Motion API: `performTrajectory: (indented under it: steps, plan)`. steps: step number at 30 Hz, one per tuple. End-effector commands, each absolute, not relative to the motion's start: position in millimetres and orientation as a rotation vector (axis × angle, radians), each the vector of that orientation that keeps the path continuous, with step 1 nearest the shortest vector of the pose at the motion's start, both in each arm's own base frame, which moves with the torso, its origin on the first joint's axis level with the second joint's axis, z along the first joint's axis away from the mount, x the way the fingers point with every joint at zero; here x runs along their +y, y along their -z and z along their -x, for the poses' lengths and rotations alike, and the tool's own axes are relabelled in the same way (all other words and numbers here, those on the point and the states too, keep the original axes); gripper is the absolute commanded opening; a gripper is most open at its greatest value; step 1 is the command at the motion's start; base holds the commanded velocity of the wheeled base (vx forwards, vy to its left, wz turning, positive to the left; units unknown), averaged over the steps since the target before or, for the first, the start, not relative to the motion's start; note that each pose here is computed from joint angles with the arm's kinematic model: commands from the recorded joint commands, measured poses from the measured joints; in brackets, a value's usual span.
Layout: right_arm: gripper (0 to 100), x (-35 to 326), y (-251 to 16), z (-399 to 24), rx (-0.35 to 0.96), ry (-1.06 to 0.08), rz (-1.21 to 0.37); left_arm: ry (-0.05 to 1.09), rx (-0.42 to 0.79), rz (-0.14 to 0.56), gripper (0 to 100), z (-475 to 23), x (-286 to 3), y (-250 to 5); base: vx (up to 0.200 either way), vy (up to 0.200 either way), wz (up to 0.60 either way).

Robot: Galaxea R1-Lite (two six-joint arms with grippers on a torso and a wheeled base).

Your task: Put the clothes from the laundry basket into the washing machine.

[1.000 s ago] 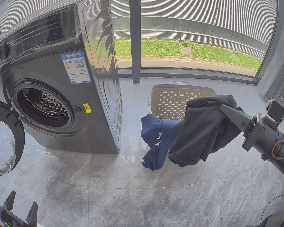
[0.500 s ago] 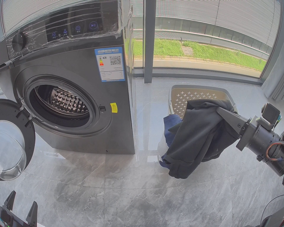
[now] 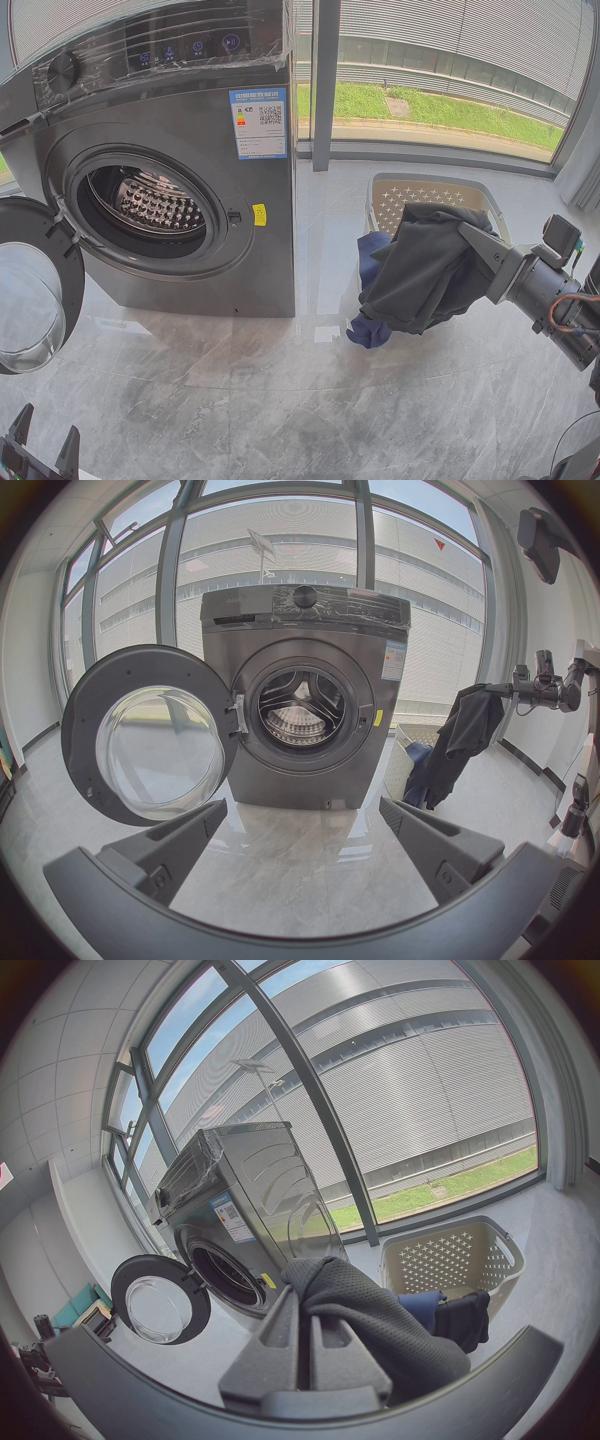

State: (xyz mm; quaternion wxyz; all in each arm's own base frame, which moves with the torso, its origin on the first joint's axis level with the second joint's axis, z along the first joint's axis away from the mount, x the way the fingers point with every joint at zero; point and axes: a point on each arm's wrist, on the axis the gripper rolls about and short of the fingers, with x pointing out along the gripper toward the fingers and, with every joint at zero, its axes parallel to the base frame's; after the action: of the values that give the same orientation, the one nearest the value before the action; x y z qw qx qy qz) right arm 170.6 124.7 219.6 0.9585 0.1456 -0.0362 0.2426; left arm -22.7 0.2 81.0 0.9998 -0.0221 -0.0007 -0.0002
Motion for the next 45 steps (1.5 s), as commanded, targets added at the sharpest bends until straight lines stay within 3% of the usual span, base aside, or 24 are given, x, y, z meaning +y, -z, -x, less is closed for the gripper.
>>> performTrajectory:
  steps: [1,25,34,45]
  plan:
    - [0,126.0,-215.7,-171.8,-0.057,-0.493,-0.289,0.0,0.0,0.044,100,22.7,0.2,-76.1,0.0,0.0,0.0]
    - [0,128.8,-218.5,-174.9,-0.07,-0.498,-0.299,0.0,-0.002,0.044,100,22.7,0.2,-76.3,0.0,0.175,0.0]
    - [0,129.8,-215.2,-175.6,-0.056,-0.501,-0.296,0.0,0.0,0.046,100,22.7,0.2,-76.1,0.0,0.0,0.0]
    - [0,129.8,-213.6,-175.6,-0.051,-0.502,-0.293,-0.002,0.0,0.046,100,22.7,0.2,-76.1,-0.164,0.0,0.0]
